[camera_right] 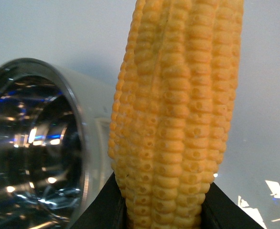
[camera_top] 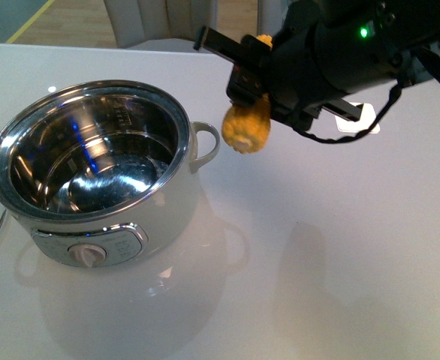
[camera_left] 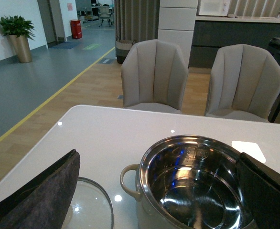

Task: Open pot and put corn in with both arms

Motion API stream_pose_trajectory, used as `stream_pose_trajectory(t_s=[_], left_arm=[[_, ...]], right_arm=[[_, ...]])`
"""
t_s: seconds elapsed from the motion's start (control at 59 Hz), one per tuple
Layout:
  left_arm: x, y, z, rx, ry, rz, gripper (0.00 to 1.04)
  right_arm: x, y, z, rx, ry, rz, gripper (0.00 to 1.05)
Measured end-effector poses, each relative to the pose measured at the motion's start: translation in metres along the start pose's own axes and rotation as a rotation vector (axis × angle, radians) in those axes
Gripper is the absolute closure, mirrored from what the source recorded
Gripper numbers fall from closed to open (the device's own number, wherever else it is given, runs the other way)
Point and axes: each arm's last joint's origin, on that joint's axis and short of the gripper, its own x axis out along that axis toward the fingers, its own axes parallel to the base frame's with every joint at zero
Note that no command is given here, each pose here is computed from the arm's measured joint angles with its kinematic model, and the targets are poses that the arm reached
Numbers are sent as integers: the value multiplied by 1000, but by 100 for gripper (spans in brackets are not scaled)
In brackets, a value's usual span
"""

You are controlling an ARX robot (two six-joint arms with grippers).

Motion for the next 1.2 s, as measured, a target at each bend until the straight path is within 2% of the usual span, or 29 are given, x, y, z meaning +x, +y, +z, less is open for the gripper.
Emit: stream_pose_trajectory(t_s=[0.305,0.492,1.204], left_arm=[[0,0,0,0,0,0,7],[0,0,0,0,0,0,7],[0,0,0,0,0,0,7]], right_arm=[[-5,52,16,76,-2,154,82],[1,74,8,90,33,197,82],[30,100,-50,72,283,246,82]])
